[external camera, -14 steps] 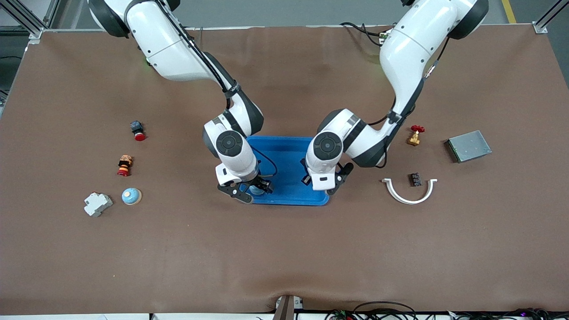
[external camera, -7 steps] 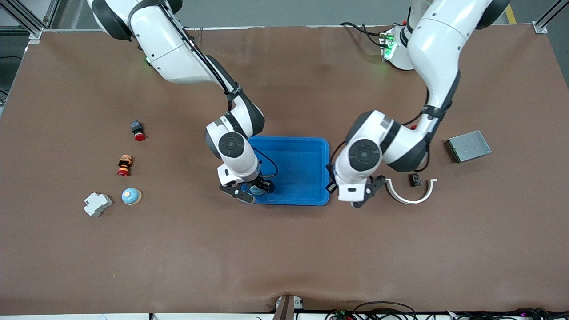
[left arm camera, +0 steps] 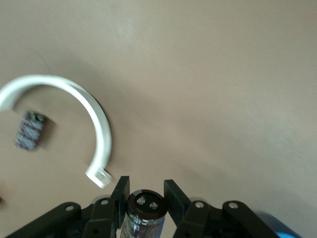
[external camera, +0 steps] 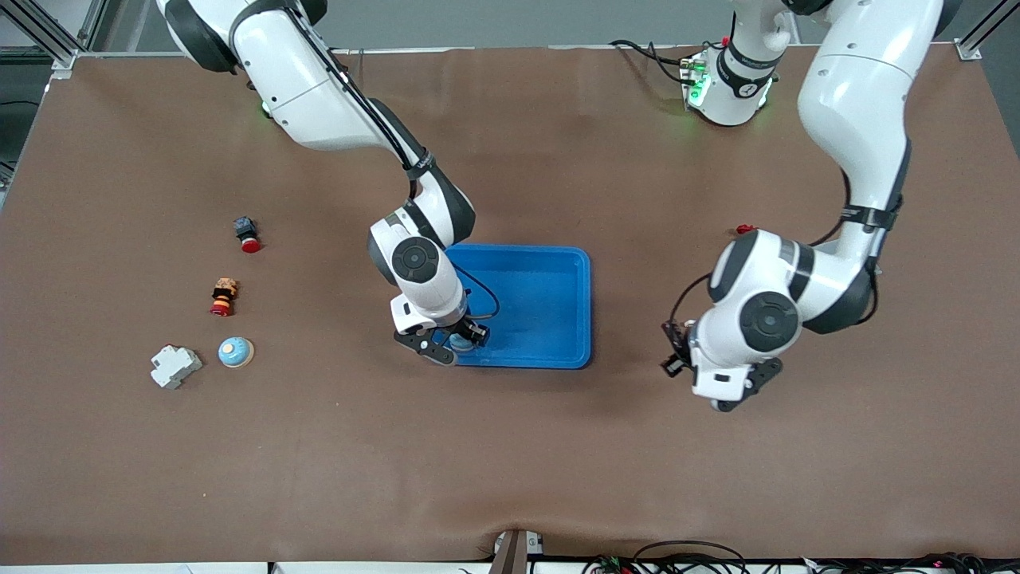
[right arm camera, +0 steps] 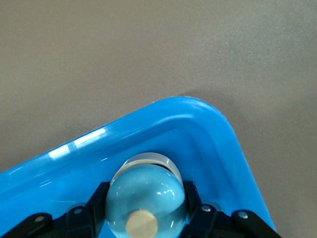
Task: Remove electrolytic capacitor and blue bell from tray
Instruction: 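Carry the capacitor toward the arch while the right gripper lifts the bell, then set the capacitor by the arch while the right gripper sets the bell down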
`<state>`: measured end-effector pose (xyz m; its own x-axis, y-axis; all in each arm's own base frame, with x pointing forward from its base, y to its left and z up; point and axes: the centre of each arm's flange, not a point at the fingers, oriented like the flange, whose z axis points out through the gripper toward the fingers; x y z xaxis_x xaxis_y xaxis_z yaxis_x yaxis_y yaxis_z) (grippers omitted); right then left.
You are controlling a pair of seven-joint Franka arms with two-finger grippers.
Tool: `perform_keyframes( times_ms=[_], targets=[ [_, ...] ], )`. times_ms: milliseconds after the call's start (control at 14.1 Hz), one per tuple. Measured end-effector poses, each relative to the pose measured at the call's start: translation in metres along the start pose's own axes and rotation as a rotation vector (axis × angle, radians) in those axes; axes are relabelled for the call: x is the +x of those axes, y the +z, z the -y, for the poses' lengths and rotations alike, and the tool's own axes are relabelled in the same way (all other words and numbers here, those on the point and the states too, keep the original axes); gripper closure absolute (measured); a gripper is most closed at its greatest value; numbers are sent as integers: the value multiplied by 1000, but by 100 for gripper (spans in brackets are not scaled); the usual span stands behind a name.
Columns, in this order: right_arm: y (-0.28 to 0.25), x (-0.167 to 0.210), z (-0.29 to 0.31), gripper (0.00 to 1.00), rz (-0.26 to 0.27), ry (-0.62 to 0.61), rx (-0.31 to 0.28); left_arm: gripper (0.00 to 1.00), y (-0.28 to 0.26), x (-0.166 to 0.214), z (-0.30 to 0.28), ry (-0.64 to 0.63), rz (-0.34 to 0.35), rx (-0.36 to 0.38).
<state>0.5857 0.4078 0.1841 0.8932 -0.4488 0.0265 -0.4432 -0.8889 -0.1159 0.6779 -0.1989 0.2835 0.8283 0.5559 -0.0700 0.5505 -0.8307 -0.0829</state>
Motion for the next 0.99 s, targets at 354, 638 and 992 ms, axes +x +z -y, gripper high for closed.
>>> perform_keyframes(
  times_ms=[354,638,992],
  targets=[
    [-37,22,3,34,81,3,-124,64,27,50,37,19,-35,23],
    [-74,93,-30,34,223,-27,-86,64,49,71,49,5,-67,7],
    [-90,160,-78,34,193,-219,-48,64,76,81,53,-7,-75,0]
  ],
)
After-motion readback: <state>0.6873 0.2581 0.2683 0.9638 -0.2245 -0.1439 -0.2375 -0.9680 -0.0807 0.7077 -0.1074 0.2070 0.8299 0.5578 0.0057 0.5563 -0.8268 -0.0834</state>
